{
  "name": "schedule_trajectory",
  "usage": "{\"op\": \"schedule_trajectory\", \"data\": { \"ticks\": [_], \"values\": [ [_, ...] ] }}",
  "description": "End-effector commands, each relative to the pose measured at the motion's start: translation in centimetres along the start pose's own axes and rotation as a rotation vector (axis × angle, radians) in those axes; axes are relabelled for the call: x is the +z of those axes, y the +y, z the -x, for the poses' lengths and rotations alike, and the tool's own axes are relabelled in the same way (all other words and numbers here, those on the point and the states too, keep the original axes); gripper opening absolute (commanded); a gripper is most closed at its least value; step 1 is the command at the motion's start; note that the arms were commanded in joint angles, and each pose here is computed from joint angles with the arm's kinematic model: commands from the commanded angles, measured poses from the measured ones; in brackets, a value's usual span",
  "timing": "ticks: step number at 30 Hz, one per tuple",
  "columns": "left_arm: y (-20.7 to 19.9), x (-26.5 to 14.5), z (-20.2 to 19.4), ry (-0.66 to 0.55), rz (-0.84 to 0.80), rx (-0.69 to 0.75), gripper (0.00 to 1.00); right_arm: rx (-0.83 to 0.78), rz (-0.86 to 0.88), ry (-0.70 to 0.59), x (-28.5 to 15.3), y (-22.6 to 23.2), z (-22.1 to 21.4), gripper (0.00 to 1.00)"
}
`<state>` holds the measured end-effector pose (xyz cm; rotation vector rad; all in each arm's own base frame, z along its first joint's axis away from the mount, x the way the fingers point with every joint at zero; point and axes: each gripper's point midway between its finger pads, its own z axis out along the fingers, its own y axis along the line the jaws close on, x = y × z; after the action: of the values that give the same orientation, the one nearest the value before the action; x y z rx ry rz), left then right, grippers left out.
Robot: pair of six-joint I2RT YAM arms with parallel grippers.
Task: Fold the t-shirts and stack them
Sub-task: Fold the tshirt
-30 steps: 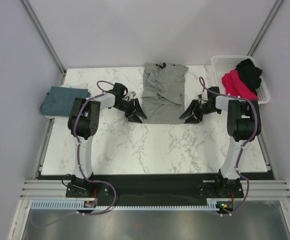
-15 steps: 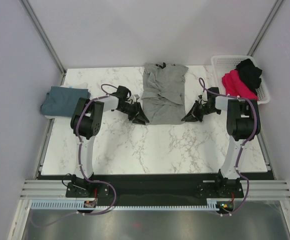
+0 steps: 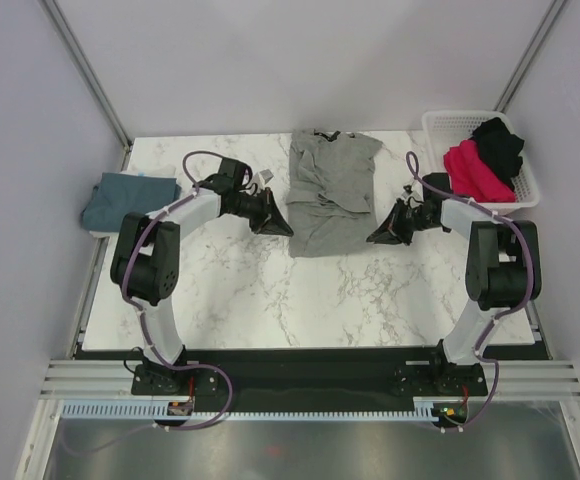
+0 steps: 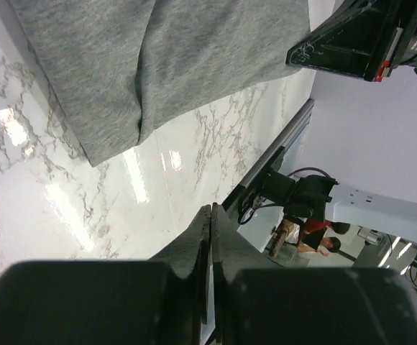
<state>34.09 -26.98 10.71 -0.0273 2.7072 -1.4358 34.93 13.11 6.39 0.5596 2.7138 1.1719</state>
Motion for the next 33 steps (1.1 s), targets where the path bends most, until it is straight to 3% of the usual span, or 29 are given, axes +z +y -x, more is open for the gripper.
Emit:
{"op": "schedule_trajectory", "data": {
  "ticks": [1,11,16,24,33],
  "values": [
    [0.8,-0.7,-2.1,0.018,0.043,-0.005,0.02,0.011,-0.001,0.024,-0.8,-0.3,-2.5,0.00],
    [4.2,1.3,-3.1,0.083,0.084,-0.087,0.02,0.020,-0.029,-0.004,0.6,-2.1,-2.0,0.00],
    [4.1,2.6,-1.0,0.079,0.078,-0.069,0.02,0.011,-0.018,-0.015,0.7,-1.4,-0.8,0.00],
    [4.6,4.7,-2.3,0.135,0.092,-0.072,0.02,0.014,-0.025,-0.012,0.8,-1.6,-1.0,0.00],
    [4.0,3.6,-3.0,0.127,0.088,-0.066,0.02,0.011,-0.022,-0.018,0.7,-1.5,-0.8,0.00]
  ]
}}
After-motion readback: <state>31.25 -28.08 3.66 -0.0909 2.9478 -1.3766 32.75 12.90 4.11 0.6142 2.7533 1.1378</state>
